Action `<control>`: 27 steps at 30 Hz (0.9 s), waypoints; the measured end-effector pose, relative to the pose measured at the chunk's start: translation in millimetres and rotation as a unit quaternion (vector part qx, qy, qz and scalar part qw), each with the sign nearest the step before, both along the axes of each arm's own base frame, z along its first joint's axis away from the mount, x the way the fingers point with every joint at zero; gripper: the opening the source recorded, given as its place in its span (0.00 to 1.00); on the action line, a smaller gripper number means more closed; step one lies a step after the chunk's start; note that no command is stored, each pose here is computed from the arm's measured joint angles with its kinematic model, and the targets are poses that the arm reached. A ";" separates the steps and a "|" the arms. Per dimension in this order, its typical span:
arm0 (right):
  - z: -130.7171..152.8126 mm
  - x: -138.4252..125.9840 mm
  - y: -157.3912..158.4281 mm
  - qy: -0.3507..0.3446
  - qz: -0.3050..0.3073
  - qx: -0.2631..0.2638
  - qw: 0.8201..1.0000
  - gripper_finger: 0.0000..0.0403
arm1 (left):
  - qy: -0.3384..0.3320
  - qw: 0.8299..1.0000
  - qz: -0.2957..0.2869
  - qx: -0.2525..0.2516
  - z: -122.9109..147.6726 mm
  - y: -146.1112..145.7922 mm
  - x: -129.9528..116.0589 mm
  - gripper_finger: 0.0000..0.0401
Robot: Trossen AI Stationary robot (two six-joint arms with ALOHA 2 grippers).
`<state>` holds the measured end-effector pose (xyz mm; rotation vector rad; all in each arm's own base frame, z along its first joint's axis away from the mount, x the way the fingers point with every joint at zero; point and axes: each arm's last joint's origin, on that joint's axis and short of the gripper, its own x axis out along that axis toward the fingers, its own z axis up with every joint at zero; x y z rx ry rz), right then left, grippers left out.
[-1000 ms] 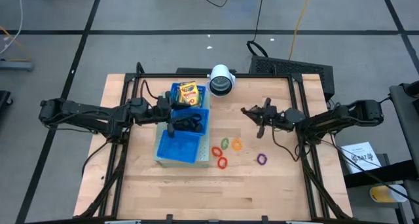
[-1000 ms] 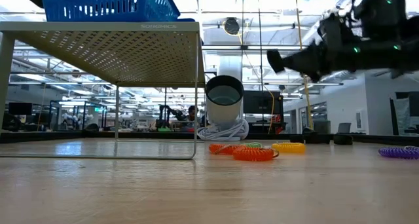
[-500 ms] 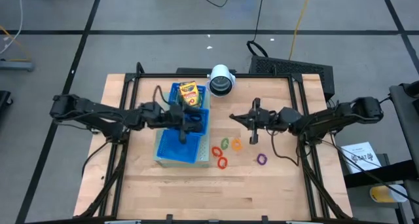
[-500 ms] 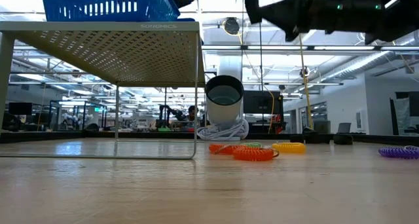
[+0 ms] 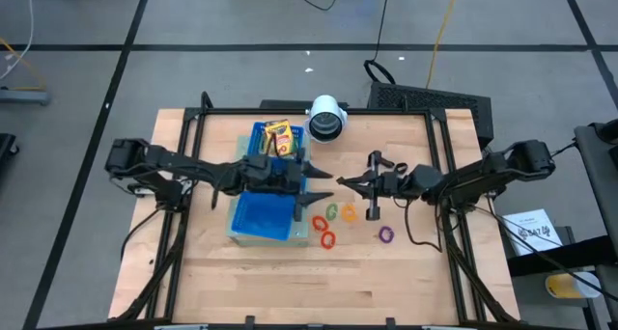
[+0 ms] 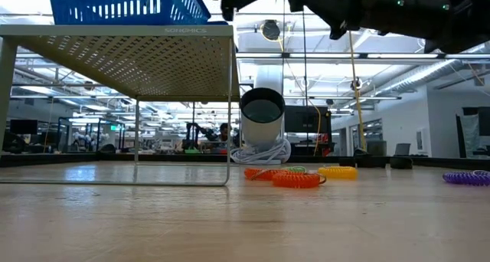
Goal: Pick & Place Office Desk Supplies
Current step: Put the black rubber band into the middle blue bin on the shelf
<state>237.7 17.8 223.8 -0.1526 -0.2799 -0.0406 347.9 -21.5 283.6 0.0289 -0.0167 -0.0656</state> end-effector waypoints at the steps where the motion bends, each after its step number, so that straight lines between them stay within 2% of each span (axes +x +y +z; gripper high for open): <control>1: -1.1 0.9 0.1 -0.001 0.000 0.000 1.000 0.00 | -0.002 1.000 0.003 0.000 0.3 0.2 3.5 0.56; 9: -5.1 9.4 0.9 -0.013 0.002 0.001 1.000 0.00 | 0.004 1.000 0.006 0.021 -4.1 1.0 20.8 0.56; 17: -7.1 13.7 1.2 0.001 0.001 0.000 1.000 0.00 | 0.001 0.999 0.007 0.036 -3.6 1.7 21.3 0.55; 21: -7.7 13.9 1.3 0.004 0.002 0.000 1.000 0.00 | 0.002 0.999 0.008 0.036 -3.7 2.0 21.3 0.47; 27: -8.0 14.0 1.3 0.006 0.001 -0.001 1.000 0.00 | 0.005 0.999 0.007 0.036 -4.3 1.8 21.3 0.28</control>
